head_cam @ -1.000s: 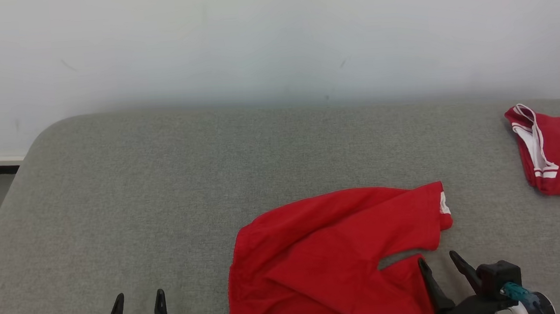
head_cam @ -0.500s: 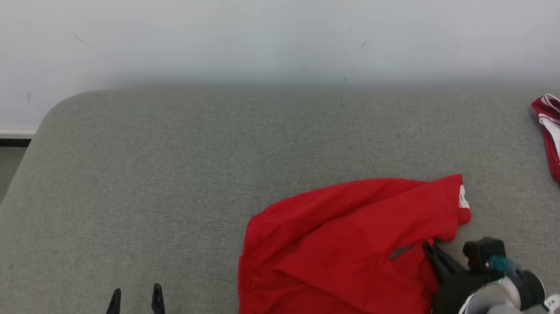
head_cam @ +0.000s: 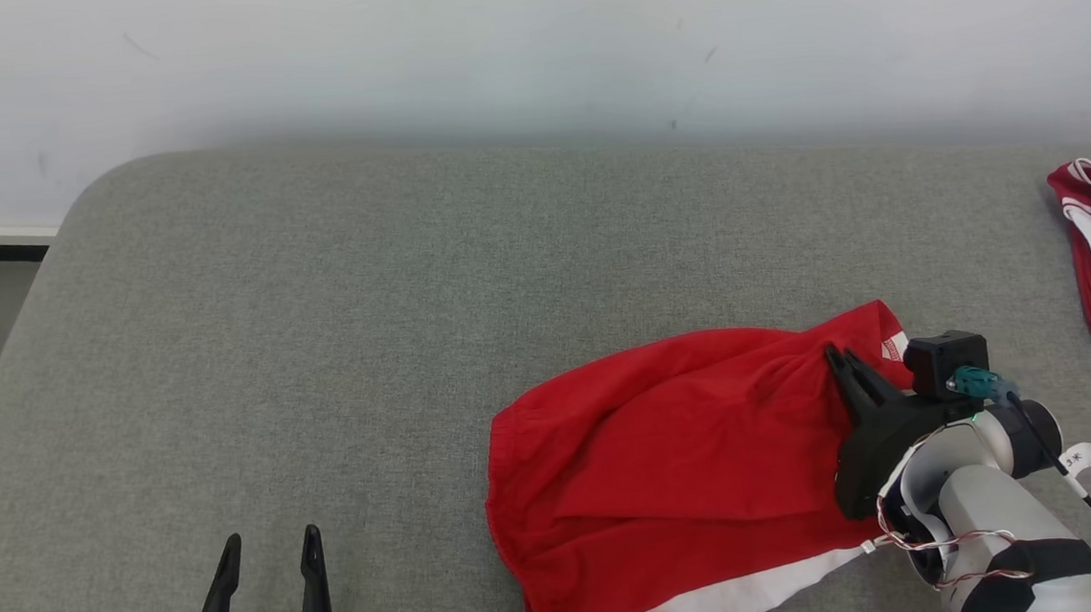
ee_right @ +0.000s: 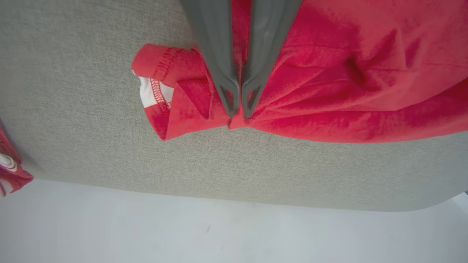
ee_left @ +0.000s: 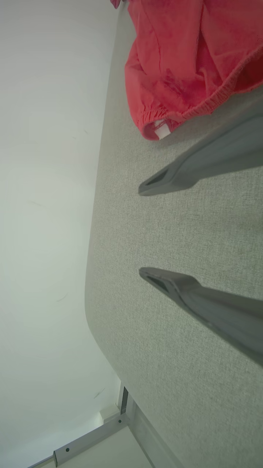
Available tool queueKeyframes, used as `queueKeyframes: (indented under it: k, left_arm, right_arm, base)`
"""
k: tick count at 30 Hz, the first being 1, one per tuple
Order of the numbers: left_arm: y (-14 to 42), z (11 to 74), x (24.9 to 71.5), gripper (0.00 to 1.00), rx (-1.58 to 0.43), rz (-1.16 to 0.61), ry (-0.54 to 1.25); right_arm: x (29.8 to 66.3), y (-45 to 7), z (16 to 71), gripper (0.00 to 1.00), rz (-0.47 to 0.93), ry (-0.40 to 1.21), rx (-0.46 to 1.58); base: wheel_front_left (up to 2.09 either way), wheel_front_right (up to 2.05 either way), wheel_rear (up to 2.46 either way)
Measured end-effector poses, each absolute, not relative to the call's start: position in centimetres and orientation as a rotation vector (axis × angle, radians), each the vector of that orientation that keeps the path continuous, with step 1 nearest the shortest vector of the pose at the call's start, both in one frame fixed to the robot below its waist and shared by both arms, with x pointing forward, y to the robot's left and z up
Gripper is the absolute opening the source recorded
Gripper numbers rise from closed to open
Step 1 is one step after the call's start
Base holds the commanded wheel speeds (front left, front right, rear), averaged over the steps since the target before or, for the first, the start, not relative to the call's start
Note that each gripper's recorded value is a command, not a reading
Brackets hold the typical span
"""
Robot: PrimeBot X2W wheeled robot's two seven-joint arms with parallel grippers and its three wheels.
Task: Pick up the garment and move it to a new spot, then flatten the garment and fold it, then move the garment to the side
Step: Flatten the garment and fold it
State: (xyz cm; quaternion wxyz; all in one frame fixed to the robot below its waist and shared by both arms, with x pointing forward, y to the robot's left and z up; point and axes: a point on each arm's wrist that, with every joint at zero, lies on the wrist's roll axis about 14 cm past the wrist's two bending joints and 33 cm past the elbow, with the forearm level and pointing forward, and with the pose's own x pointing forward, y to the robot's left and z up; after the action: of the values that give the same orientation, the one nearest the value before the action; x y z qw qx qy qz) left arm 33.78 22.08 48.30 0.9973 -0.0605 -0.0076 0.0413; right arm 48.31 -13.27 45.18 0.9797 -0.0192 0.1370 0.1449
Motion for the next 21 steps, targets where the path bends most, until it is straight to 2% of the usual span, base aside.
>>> queueKeyframes:
  k: [1, 2, 13, 21]
  left_arm:
    - [22.1, 48.2, 33.8, 1.00, -0.122, 0.084, -0.013]
    - [22.1, 48.2, 33.7, 1.00, -0.122, 0.084, -0.011]
    - [22.0, 48.8, 34.1, 1.00, -0.119, 0.077, -0.033]
    - [21.3, 49.8, 34.5, 1.00, -0.109, 0.049, -0.063]
  right_arm:
    - [48.4, -13.2, 45.0, 0.52, 0.293, 0.283, -0.043]
    - [48.4, -13.1, 44.9, 1.00, 0.295, 0.287, -0.046]
    - [47.5, -14.8, 47.0, 1.00, 0.268, 0.156, -0.023]
    - [42.6, -18.9, 45.3, 1.00, 0.199, 0.162, -0.012]
  base:
    - [0.00, 0.00, 0.00]
    - [0.00, 0.00, 0.00]
    - [0.00, 0.00, 0.00]
    - [0.00, 0.00, 0.00]
